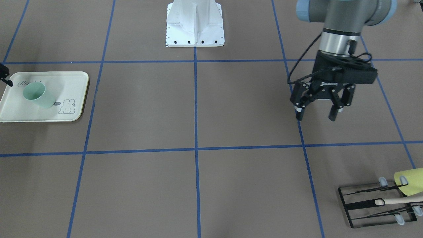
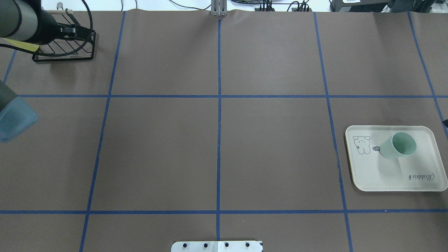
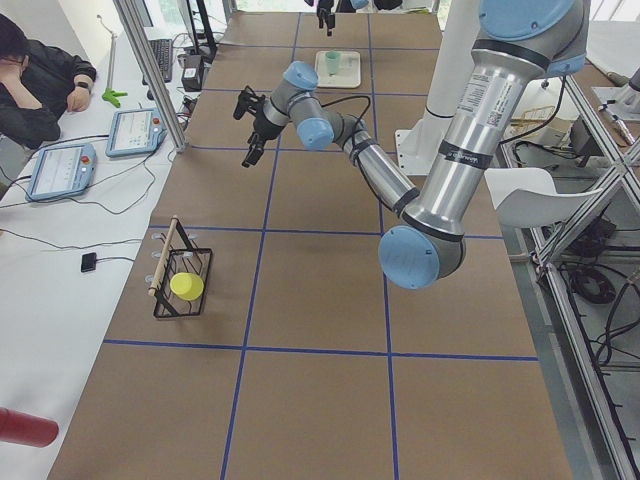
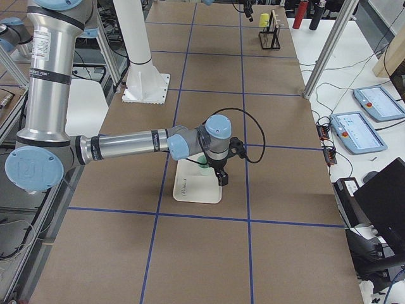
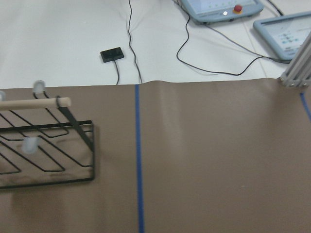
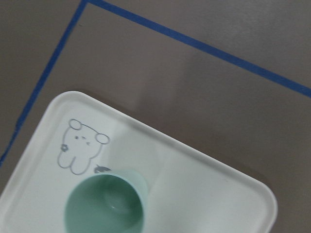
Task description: Left arm grabs green cup and hands to right arm on tray
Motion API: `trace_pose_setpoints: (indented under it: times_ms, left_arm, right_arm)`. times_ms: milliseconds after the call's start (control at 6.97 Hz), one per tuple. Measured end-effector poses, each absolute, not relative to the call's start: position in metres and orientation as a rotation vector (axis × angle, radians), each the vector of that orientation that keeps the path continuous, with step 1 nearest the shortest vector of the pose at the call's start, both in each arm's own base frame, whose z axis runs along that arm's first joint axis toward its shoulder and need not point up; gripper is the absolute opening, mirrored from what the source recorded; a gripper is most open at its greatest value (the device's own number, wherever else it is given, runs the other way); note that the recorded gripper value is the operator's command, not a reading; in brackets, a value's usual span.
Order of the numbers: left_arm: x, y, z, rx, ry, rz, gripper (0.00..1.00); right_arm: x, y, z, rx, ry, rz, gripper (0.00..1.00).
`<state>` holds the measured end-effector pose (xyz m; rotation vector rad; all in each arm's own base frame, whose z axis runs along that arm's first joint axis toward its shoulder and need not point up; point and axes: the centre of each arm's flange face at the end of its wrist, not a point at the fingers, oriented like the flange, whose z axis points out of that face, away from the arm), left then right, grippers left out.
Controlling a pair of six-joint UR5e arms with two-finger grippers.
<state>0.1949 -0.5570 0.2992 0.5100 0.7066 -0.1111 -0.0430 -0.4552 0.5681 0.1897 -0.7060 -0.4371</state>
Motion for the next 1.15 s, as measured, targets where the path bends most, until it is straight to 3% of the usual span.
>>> trace_pose_setpoints:
  times_ms: [430,1148]
  left_arm:
    - [0.071,-0.572,0.419,0.31,0.748,0.049,1.0]
    - [-0.062,-0.504,0.581,0.238,0.702,0.14,1.0]
  right_arm:
    - [0.026,-0.488,0.548,0.102,-0.66,-0.412,0.99]
    - [0.084,-0.469,0.567,0.144,-0.669,-0.3,0.99]
